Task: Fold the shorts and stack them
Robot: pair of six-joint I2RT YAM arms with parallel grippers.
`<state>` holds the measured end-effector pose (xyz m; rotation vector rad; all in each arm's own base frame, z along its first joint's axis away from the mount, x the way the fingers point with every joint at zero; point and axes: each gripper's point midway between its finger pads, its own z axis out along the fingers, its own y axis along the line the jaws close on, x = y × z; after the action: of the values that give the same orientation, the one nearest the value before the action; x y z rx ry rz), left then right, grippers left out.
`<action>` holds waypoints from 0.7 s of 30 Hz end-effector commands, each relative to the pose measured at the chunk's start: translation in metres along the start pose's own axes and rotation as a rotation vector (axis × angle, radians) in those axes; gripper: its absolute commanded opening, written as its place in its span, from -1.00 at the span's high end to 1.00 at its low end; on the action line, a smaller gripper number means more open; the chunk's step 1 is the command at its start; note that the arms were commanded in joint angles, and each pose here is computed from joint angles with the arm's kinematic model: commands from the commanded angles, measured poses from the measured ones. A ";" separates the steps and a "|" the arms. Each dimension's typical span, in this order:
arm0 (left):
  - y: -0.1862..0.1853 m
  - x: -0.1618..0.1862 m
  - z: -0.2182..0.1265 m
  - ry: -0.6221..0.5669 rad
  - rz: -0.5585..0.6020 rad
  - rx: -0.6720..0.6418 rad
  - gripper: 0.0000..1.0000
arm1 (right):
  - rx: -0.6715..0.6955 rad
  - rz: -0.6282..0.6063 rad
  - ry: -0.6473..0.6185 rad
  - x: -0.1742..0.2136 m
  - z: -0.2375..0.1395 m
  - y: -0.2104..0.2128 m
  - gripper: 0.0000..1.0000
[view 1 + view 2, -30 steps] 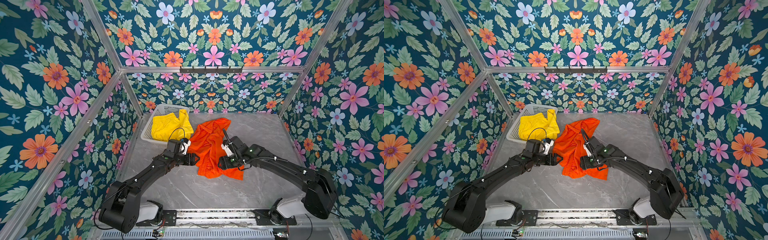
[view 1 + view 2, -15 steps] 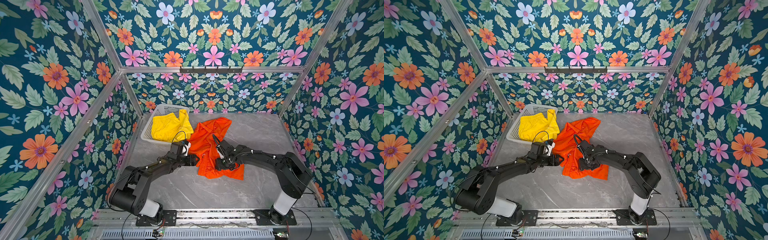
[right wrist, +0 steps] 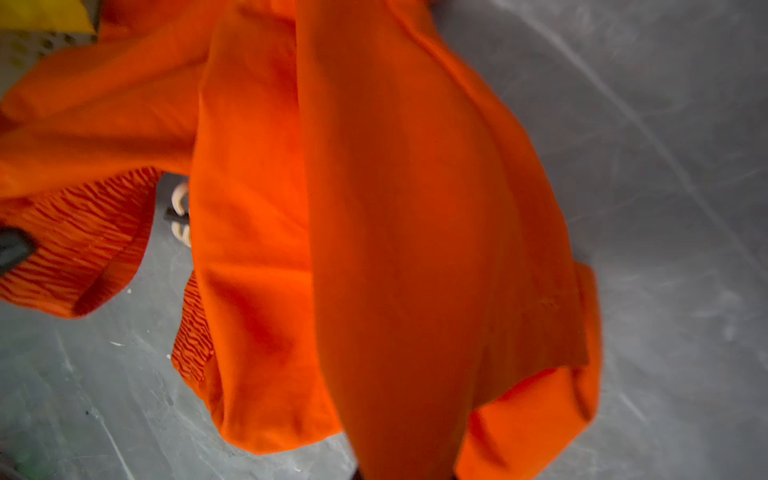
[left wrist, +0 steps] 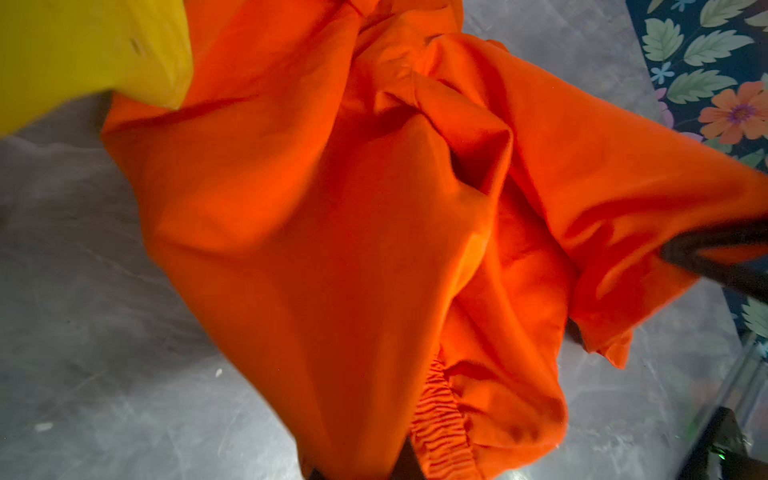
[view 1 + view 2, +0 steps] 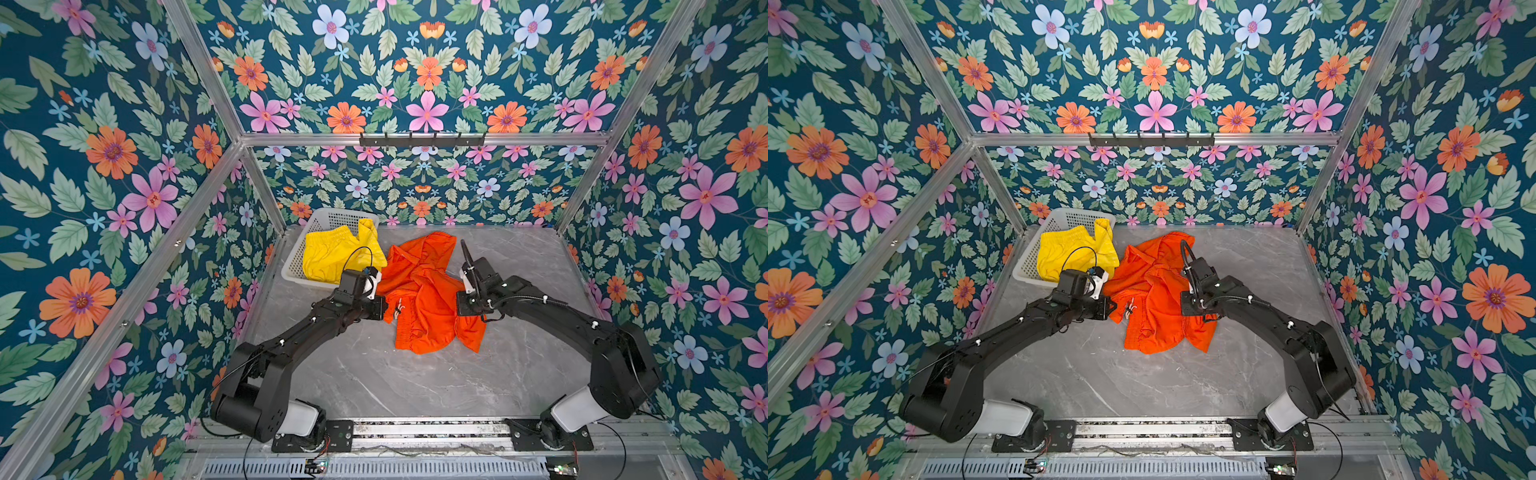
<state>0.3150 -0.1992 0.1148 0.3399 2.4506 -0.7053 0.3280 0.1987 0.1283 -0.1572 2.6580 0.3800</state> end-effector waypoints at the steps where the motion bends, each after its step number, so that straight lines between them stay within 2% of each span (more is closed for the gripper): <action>1: -0.015 0.019 -0.018 0.110 0.020 0.051 0.81 | 0.010 -0.056 -0.024 -0.017 -0.020 -0.013 1.00; 5: -0.027 0.022 -0.037 0.158 0.020 0.075 0.82 | 0.014 -0.043 -0.114 -0.058 -0.044 -0.035 1.00; 12: -0.045 0.056 -0.050 0.308 0.055 0.110 0.83 | 0.015 -0.033 -0.318 -0.163 -0.099 -0.066 1.00; 14: -0.058 0.066 -0.048 0.356 0.095 0.150 0.82 | 0.009 -0.022 -0.321 -0.184 -0.093 -0.073 1.00; 18: -0.049 0.080 -0.040 0.464 0.132 0.062 0.79 | -0.009 0.023 -0.333 -0.221 -0.076 -0.089 0.99; 20: -0.043 0.076 -0.029 0.437 0.092 0.033 0.79 | -0.003 0.043 -0.306 -0.229 -0.064 -0.096 0.37; 21: -0.044 0.074 -0.024 0.426 0.072 0.038 0.79 | -0.003 0.044 -0.295 -0.230 -0.063 -0.095 0.16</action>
<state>0.2240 -0.2189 0.1150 0.6997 2.7756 -0.7479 0.5222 0.0964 0.2666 -0.0196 2.3353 0.3635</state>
